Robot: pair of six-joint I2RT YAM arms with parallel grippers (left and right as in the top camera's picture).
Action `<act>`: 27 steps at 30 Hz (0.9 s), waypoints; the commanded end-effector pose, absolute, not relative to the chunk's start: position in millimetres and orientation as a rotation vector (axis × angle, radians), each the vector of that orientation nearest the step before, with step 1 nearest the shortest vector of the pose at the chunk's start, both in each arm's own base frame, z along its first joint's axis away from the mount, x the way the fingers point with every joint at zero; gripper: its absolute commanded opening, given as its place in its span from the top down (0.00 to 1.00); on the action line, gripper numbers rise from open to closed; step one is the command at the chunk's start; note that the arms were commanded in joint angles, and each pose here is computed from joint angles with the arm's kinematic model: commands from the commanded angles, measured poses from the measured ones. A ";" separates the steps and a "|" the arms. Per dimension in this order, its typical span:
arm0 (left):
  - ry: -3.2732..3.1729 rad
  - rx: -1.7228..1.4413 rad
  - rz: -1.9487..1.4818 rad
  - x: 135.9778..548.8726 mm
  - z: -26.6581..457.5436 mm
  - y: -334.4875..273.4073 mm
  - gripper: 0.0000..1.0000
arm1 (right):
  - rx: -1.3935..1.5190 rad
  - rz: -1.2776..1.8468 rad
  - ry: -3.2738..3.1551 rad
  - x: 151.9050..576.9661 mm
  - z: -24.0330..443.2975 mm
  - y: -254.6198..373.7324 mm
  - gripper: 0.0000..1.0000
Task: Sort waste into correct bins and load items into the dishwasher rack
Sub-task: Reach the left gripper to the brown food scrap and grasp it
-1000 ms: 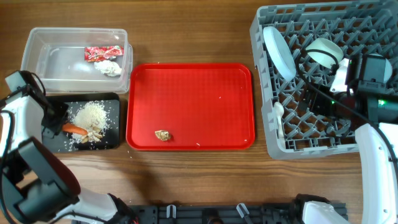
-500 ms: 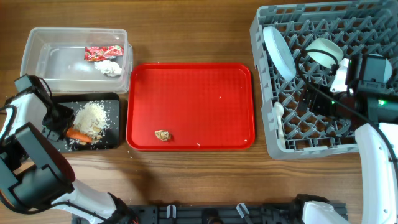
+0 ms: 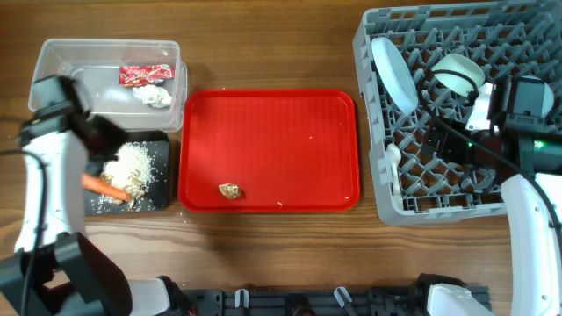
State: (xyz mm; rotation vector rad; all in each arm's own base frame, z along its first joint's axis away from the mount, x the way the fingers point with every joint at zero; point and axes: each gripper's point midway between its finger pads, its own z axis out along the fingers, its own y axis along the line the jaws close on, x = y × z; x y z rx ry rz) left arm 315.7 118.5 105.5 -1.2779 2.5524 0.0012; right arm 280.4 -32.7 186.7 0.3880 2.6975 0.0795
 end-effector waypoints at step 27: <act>3.138 -0.451 -0.096 242.9 -0.6 -107.1 0.38 | 0.408 0.095 2.697 281.4 187.0 -32.6 0.00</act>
